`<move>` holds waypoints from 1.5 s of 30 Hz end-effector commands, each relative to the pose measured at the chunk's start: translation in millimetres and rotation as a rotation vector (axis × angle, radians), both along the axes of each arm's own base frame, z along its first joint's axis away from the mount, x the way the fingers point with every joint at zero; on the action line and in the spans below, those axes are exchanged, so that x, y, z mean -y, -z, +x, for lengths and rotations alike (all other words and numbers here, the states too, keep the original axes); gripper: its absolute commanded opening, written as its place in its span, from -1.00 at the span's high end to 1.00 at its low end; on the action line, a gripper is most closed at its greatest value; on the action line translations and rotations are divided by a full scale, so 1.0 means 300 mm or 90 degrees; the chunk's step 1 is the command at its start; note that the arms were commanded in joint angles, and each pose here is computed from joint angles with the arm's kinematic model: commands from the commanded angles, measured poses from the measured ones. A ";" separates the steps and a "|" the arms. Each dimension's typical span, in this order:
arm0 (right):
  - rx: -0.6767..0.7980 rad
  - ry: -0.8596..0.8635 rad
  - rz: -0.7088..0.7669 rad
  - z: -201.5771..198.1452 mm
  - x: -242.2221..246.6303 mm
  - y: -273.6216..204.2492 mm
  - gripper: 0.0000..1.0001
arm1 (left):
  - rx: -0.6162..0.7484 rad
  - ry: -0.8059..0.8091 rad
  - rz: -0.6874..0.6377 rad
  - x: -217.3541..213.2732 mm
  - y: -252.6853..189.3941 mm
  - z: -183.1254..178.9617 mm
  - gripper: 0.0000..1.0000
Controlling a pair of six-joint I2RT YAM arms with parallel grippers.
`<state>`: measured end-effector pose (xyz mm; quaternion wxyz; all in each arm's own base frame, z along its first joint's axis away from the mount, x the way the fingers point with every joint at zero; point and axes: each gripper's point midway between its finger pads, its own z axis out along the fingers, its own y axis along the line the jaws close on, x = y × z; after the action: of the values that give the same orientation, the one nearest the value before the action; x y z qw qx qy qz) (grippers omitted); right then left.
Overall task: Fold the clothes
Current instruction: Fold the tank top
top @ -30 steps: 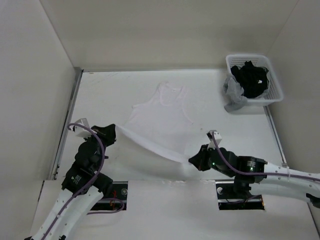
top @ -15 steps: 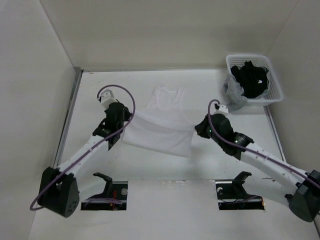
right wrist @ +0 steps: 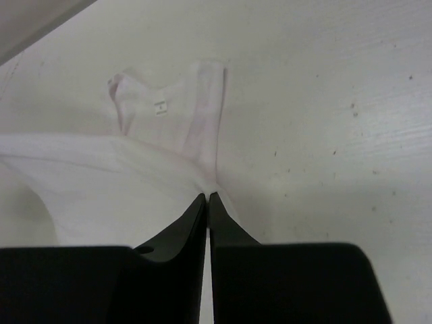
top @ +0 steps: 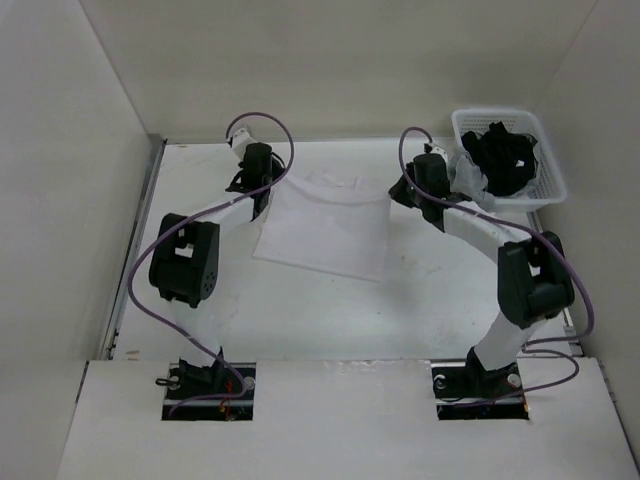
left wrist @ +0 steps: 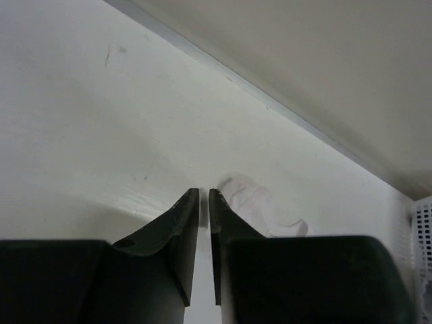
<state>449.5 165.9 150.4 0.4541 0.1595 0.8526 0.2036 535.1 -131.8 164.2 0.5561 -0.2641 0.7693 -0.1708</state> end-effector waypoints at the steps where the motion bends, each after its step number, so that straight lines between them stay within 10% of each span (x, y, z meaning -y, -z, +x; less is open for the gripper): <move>1: 0.027 -0.001 0.011 0.122 -0.005 -0.014 0.70 | 0.015 0.019 -0.007 0.011 0.002 0.088 0.67; 7: 0.010 0.012 0.004 0.115 -0.006 0.033 0.09 | 0.029 -0.022 -0.030 -0.108 -0.012 -0.034 0.40; 11: 0.034 0.000 -0.015 -0.068 -0.052 0.035 0.13 | 0.017 -0.044 -0.065 -0.149 0.076 -0.289 0.39; 15: 0.027 -0.043 0.000 -0.291 -0.104 0.082 0.85 | -0.054 -0.020 -0.051 -0.161 0.236 -0.518 0.39; 21: -0.017 -0.075 0.018 -0.541 -0.129 0.204 0.53 | -0.137 -0.008 -0.093 -0.229 0.373 -0.724 0.23; 32: -0.053 -0.059 0.027 -0.640 -0.085 0.305 0.14 | -0.164 0.023 -0.121 -0.191 0.427 -0.708 0.15; 45: -0.065 -0.050 0.034 -0.631 -0.095 0.335 0.08 | -0.172 0.011 -0.143 -0.172 0.465 -0.636 0.70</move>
<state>251.0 188.9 40.3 0.3782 0.1356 0.8886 0.2212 339.6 -74.3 24.8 0.4166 -0.3376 0.8171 -0.2117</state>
